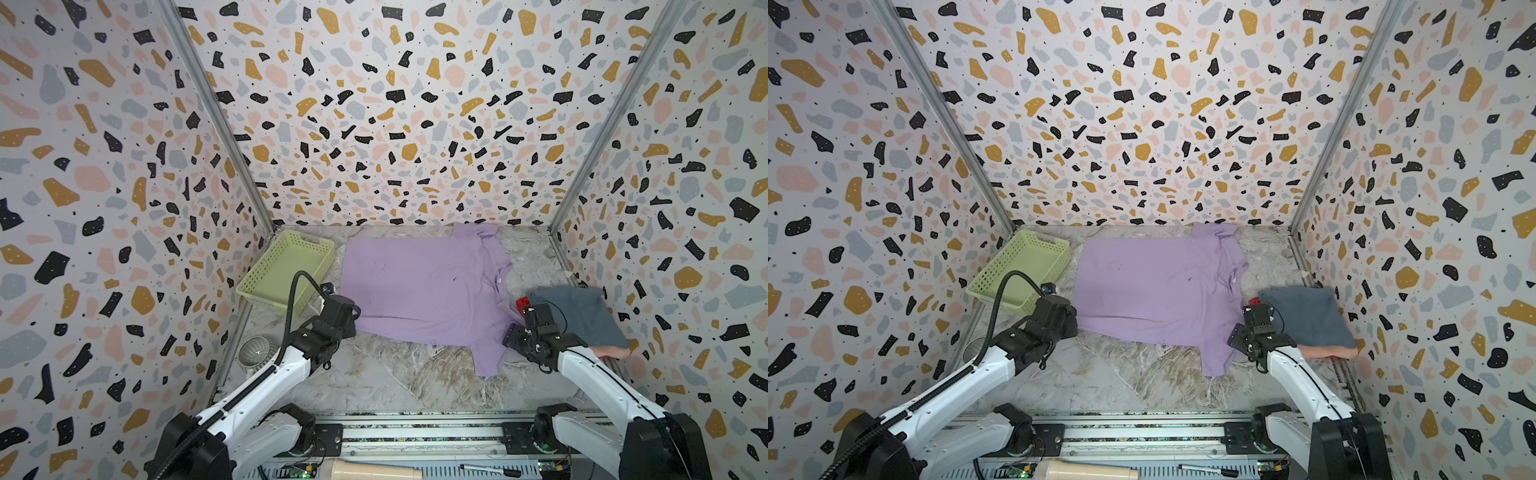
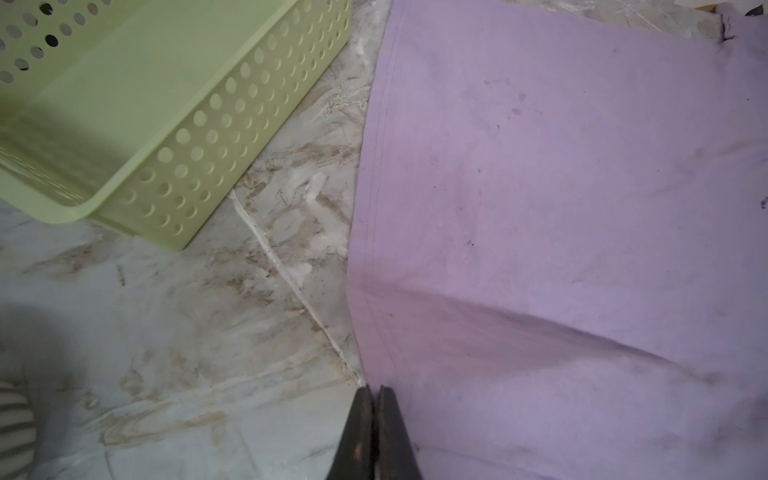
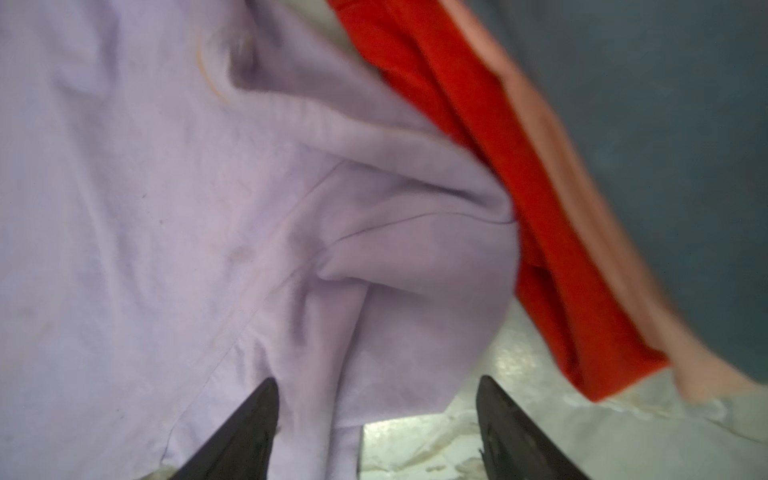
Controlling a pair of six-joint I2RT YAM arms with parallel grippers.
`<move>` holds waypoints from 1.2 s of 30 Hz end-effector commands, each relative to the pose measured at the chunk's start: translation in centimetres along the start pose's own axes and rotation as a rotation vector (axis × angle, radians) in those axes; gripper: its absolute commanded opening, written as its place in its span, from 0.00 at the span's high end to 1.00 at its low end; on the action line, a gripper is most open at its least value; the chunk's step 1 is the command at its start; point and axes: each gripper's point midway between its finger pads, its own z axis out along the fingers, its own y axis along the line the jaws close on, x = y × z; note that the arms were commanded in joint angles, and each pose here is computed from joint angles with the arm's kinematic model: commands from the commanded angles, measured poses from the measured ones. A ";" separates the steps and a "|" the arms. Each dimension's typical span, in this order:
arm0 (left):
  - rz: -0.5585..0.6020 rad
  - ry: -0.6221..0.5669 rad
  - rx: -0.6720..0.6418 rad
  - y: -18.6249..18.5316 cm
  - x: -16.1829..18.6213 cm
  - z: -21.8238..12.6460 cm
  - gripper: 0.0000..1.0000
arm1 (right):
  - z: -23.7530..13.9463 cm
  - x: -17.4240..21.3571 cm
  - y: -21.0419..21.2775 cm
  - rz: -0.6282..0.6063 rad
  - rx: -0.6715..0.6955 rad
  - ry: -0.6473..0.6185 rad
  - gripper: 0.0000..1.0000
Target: Fold and stack the t-shirts
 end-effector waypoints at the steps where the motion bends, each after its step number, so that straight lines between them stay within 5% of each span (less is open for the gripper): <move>1: -0.025 -0.056 0.003 -0.3 -1.6 0.1 1.00 | 0.3 -0.7 3.3 -0.056 -0.113 -0.044 0.27; 9: -0.076 -0.060 0.099 -1.6 -2.0 1.0 1.00 | 0.4 -5.7 14.9 -0.155 -0.470 -0.095 0.29; 14: -0.110 -0.088 0.127 -1.8 -3.3 0.8 1.00 | -2.6 -11.8 19.7 -0.293 -0.524 -0.201 0.28; 19: -0.113 -0.112 0.129 -1.7 -3.8 0.5 1.00 | -4.2 -12.4 14.5 -0.286 -0.321 -0.202 0.26; 30: -0.067 -0.049 0.171 -2.8 -2.6 1.4 1.00 | -3.0 -3.9 -0.9 0.019 -0.010 -0.104 0.33; 36: -0.066 -0.060 0.179 -2.9 -3.0 1.3 1.00 | -0.5 -2.3 -1.8 0.032 -0.021 -0.042 0.35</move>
